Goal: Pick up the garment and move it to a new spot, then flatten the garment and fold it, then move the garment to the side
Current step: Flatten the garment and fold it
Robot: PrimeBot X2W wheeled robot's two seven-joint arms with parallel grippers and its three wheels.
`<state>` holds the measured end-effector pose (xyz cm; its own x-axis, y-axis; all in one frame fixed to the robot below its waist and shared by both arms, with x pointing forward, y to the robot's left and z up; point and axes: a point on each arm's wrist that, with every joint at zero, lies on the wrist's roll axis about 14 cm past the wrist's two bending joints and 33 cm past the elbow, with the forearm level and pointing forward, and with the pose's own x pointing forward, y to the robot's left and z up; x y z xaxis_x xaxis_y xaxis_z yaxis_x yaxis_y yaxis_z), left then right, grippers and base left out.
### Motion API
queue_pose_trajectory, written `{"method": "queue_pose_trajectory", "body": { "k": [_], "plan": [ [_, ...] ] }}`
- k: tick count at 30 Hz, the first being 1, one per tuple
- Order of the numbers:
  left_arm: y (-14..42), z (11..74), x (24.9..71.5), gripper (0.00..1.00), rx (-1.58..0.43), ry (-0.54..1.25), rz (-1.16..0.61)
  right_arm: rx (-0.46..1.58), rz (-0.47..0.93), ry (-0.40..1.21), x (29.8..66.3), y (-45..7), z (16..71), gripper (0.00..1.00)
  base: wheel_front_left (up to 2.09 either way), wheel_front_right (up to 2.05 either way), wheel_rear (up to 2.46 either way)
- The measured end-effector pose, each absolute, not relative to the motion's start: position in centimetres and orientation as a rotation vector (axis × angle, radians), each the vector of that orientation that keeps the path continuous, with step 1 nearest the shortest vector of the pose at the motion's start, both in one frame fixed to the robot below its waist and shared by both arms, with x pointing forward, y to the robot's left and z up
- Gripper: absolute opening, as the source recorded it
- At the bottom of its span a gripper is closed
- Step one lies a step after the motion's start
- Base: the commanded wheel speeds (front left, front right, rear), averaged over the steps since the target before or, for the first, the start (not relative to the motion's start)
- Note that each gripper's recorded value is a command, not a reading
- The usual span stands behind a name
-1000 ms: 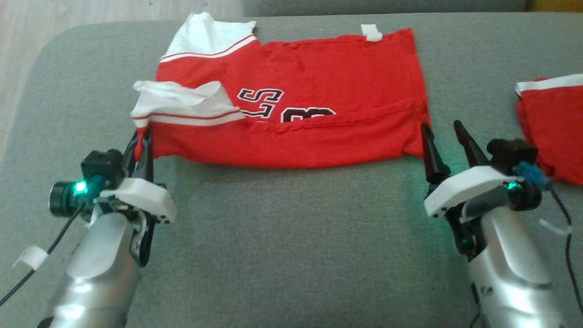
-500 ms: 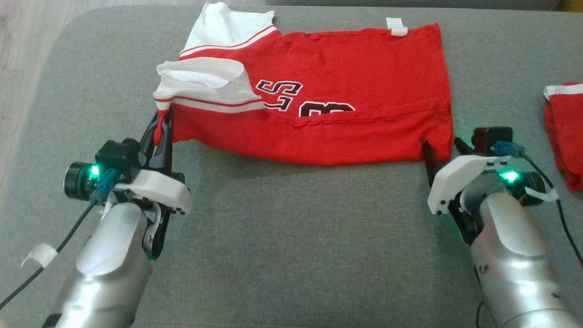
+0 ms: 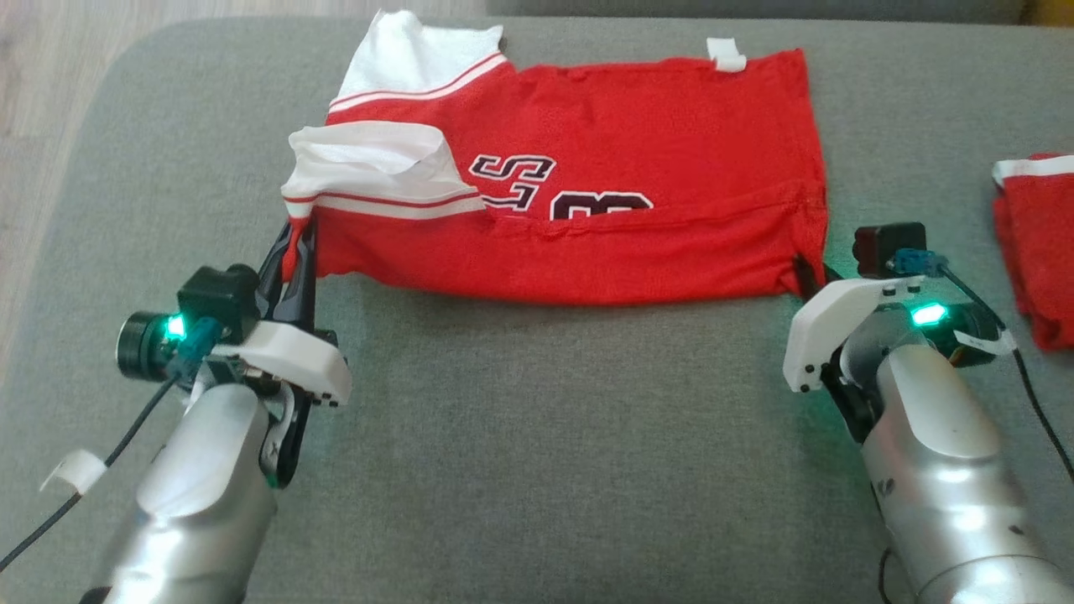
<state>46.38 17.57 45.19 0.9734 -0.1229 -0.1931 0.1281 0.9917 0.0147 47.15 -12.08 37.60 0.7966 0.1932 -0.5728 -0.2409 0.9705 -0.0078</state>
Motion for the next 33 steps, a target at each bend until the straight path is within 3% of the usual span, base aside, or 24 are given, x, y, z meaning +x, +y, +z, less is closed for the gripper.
{"method": "queue_pose_trajectory", "body": {
  "k": [9, 28, 33],
  "plan": [
    [17.0, 44.0, 43.9, 0.00, 0.051, 0.261, -0.153, -0.109, 0.184, 0.567, 46.3, -14.0, 40.1, 0.00, 0.00, 0.00, 0.00],
    [14.7, 38.7, 32.3, 0.00, 0.082, 0.508, -0.279, -0.023, 0.123, 0.727, 34.6, -18.5, 39.2, 0.00, 0.00, 0.00, 0.00],
    [14.9, 38.8, 31.8, 0.00, 0.082, 0.538, -0.280, 0.007, 0.110, 0.705, 33.7, -18.7, 40.1, 0.00, 0.00, 0.00, 0.00]
  ]
}}
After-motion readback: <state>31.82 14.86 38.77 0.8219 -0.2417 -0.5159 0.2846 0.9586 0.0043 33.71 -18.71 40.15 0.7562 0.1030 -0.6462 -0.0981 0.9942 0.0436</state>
